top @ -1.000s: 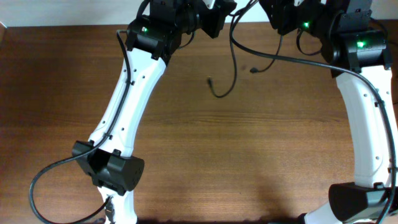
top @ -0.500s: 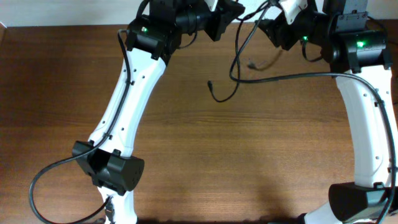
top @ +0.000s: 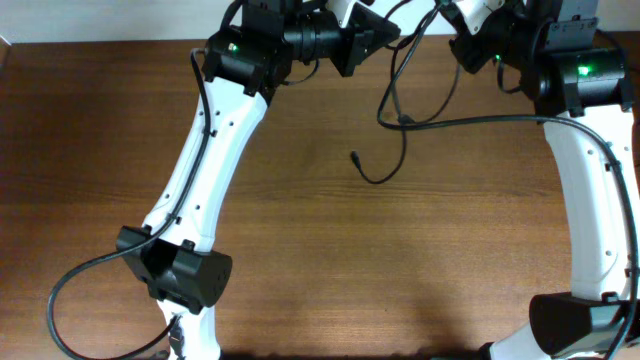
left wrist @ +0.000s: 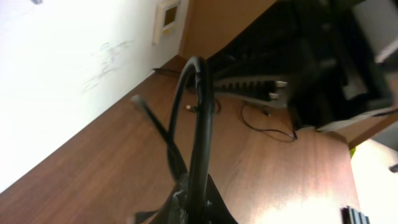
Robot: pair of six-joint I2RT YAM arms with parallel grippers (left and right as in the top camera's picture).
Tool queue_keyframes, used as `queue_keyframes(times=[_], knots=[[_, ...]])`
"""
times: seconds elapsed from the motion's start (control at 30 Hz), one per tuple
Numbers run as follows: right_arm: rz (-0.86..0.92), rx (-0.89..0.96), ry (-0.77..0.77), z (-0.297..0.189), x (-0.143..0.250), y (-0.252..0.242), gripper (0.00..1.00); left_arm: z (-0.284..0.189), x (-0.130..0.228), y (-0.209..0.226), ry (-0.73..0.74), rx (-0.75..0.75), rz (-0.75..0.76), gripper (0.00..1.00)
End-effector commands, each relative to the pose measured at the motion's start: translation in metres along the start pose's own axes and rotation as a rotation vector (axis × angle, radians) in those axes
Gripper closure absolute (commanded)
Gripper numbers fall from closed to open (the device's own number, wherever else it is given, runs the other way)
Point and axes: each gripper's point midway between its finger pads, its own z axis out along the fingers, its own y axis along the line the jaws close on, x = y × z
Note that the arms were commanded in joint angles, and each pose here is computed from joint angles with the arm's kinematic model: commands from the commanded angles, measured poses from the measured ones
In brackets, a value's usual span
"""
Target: Untangle cables
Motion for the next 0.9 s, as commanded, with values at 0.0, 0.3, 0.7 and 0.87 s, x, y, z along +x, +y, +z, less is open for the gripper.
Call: queue_keyframes(times=[0.0,0.3,0.7,0.87], knots=[[0.003,0.012,0.009,0.001,0.003,-0.004,0.96,-0.002,-0.007,-0.021,-0.018,0.093,0.02,1.0],[0.056,-0.01,0.011,-0.001,0.001,0.003,0.67,-0.002,-0.007,-0.02,-0.018,0.084,0.021,1.0],[0.308,-0.055,-0.011,-0.012,-0.007,0.013,0.52,-0.001,-0.01,-0.005,-0.022,-0.006,0.039,1.0],[0.323,-0.048,-0.023,-0.012,-0.01,0.011,0.52,0.002,-0.011,-0.017,-0.028,0.051,0.045,1.0]])
